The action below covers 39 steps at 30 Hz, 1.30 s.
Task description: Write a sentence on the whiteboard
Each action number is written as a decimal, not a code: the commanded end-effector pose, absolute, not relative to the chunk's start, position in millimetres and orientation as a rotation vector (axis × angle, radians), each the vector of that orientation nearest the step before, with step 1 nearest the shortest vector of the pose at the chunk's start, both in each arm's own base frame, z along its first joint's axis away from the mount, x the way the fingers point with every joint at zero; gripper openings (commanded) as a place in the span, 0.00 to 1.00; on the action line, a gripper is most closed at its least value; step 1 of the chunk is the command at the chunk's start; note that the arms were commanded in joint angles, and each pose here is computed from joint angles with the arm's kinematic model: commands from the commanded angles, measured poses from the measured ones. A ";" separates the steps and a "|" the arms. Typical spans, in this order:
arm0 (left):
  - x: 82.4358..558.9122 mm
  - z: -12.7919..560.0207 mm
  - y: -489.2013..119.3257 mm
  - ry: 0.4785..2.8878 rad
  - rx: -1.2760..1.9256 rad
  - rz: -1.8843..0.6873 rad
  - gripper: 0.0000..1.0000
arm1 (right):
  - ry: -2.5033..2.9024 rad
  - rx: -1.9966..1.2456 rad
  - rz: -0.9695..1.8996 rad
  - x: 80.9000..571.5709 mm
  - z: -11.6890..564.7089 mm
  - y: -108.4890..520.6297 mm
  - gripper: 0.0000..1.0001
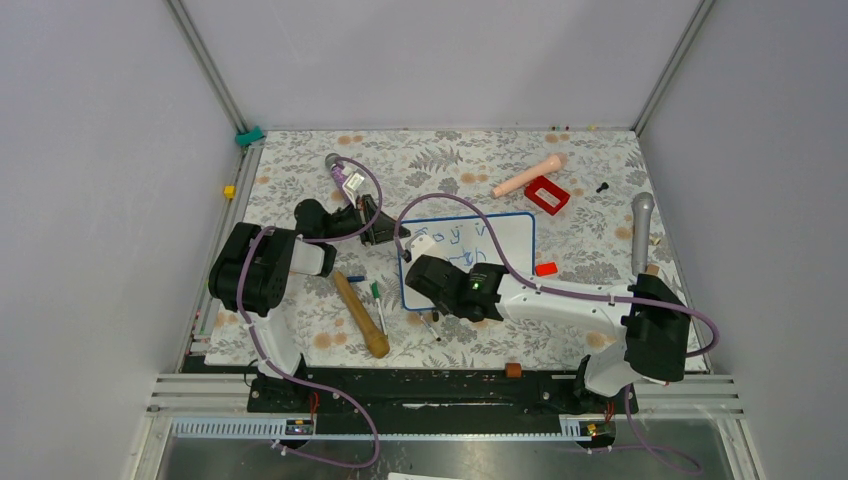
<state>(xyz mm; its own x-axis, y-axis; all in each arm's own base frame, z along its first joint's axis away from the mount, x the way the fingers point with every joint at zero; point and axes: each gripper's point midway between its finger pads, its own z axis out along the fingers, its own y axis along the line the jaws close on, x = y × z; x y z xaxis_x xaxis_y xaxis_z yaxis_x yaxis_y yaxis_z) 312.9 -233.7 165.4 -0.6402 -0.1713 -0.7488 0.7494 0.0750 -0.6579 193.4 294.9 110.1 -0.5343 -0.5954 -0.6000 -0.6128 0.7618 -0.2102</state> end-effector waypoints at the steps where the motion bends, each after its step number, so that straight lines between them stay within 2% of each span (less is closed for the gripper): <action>1: 318.6 183.9 -229.9 1.552 0.606 -1.576 0.00 | 2.243 -0.876 0.012 200.4 122.7 299.3 0.00; 39: 319.0 184.1 -229.7 1.551 0.607 -1.575 0.00 | 2.322 -0.956 -0.020 186.5 102.4 288.0 0.00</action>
